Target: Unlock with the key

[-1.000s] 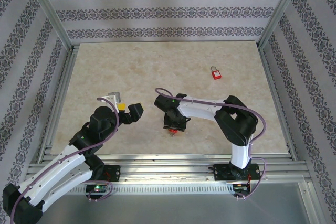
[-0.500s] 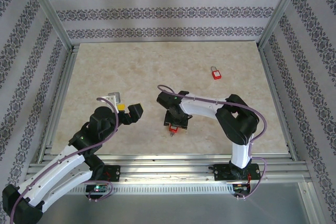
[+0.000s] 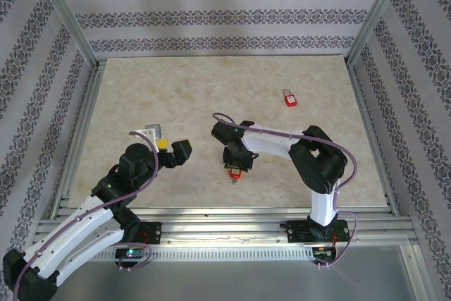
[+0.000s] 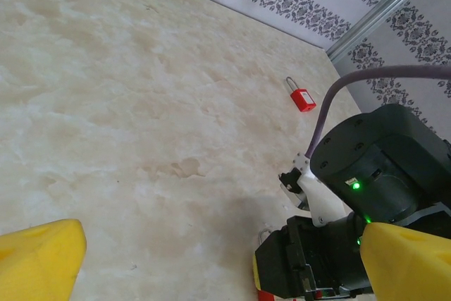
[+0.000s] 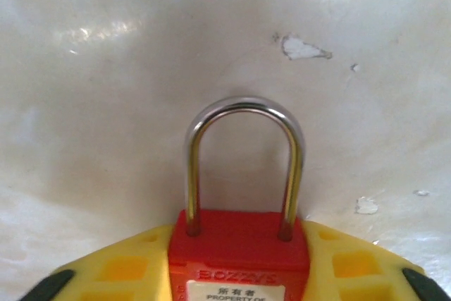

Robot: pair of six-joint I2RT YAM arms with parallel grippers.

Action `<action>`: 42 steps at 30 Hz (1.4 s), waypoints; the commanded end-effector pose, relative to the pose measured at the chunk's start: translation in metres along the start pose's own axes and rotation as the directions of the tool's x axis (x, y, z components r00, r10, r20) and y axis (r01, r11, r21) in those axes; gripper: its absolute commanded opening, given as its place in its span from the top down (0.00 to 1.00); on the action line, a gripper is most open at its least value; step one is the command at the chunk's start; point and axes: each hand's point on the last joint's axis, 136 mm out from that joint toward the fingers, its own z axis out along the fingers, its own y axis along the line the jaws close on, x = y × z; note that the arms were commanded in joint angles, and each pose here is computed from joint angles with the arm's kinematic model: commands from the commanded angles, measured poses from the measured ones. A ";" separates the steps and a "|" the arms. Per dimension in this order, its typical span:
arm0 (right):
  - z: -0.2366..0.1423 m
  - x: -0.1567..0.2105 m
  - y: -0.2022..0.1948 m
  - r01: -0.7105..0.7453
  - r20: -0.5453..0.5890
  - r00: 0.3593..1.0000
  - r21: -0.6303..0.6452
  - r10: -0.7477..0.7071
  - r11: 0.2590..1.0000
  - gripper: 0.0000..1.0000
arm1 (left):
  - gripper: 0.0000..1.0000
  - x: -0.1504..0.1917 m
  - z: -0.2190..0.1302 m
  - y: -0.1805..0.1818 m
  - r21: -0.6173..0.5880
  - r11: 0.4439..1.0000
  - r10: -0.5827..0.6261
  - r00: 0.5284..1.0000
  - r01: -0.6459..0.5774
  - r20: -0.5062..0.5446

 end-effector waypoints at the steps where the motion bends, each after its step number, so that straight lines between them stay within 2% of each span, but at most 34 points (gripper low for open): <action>1: 0.003 -0.004 0.002 -0.012 0.010 1.000 -0.024 0.013 1.000 0.78 | 0.00 0.002 0.000 -0.009 0.057 0.998 0.021 1.000 -0.021 0.005; 4: -0.024 -0.017 0.010 -0.042 0.062 0.997 -0.113 0.049 0.993 0.83 | 0.00 0.003 0.004 -0.023 0.117 0.992 0.040 0.999 -0.039 0.000; 8: -0.091 -0.045 0.029 -0.060 0.173 0.978 -0.302 0.117 0.951 0.84 | 0.00 0.008 0.017 -0.044 0.166 0.984 0.070 0.997 -0.064 -0.034; 11: -0.140 -0.060 0.041 -0.058 0.208 0.965 -0.423 0.159 0.904 0.84 | 0.00 0.010 0.027 -0.067 0.238 0.969 0.082 0.996 -0.070 -0.040; 14: -0.172 -0.064 0.053 -0.039 0.216 0.963 -0.486 0.163 0.873 0.84 | 0.01 0.007 0.037 -0.091 0.300 0.950 0.100 0.994 -0.082 -0.042; 19: -0.183 -0.061 0.065 -0.056 0.178 0.967 -0.554 0.184 0.831 0.84 | 0.05 0.010 0.056 -0.123 0.371 0.920 0.153 0.987 -0.125 -0.048; 23: -0.187 -0.057 0.069 -0.065 0.164 0.966 -0.592 0.198 0.804 0.84 | 0.07 0.016 0.075 -0.124 0.339 0.931 0.167 0.983 -0.133 -0.073; 27: -0.190 -0.053 0.068 -0.067 0.159 0.966 -0.607 0.203 0.792 0.85 | 0.19 0.018 0.087 -0.126 0.335 0.932 0.172 0.982 -0.134 -0.084; 33: -0.195 -0.049 0.070 -0.064 0.154 0.967 -0.625 0.203 0.778 0.86 | 0.28 0.030 0.098 -0.119 0.327 0.941 0.127 0.987 -0.087 -0.103; 42: -0.199 -0.040 0.079 -0.053 0.143 0.971 -0.650 0.191 0.758 0.87 | 0.43 0.015 0.097 -0.114 0.378 0.926 0.004 0.998 0.020 -0.064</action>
